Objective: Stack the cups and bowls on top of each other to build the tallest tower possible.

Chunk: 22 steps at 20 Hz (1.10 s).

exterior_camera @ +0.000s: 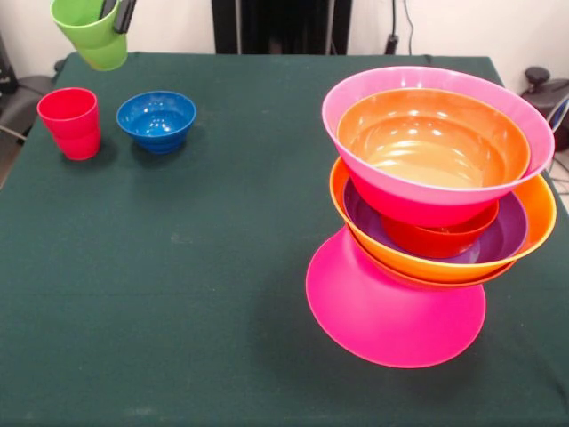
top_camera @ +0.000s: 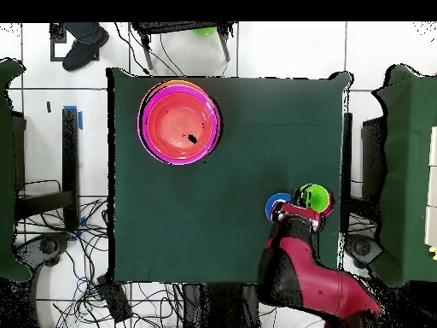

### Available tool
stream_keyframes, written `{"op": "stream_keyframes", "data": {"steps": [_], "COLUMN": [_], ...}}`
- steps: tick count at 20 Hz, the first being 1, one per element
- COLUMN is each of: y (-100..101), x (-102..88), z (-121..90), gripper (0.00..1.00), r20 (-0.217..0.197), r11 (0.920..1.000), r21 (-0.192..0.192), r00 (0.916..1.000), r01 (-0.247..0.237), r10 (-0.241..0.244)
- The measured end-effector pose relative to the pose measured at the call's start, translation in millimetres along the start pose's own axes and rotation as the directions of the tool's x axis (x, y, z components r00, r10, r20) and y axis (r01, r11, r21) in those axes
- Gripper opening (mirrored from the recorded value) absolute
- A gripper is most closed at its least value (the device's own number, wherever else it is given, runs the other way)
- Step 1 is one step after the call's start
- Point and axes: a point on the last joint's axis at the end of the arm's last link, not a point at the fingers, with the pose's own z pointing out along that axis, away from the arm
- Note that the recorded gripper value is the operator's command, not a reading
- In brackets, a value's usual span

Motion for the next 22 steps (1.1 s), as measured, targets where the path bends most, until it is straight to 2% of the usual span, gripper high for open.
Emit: {"op": "stream_keyframes", "data": {"steps": [4, 7, 8, 12, 16, 22], "y": [-12.8, -26.3, -33.5, -41.5, -43.9, -43.6], "x": [-0.2, 1.1, 3.3, 8.9, 17.8, 40.2], "z": [-0.7, -0.2, 0.2, 0.3, 0.4, 4.0], "gripper": [0.0, 0.0, 0.0, 0.0, 0.0, 0.0], "r20": [0.024, 0.076, 0.114, 0.167, 0.197, 0.199], "r11": [0.9993, 0.9973, 0.9957, 0.9933, 0.9917, 0.9899], "r21": [0.015, 0.03, 0.037, 0.042, 0.04, 0.036], "r00": [0.9992, 0.995, 0.9902, 0.9809, 0.974, 0.9717], "r01": [-0.033, -0.067, -0.085, -0.107, -0.122, -0.137], "r10": [0.033, 0.065, 0.08, 0.099, 0.112, 0.127]}}
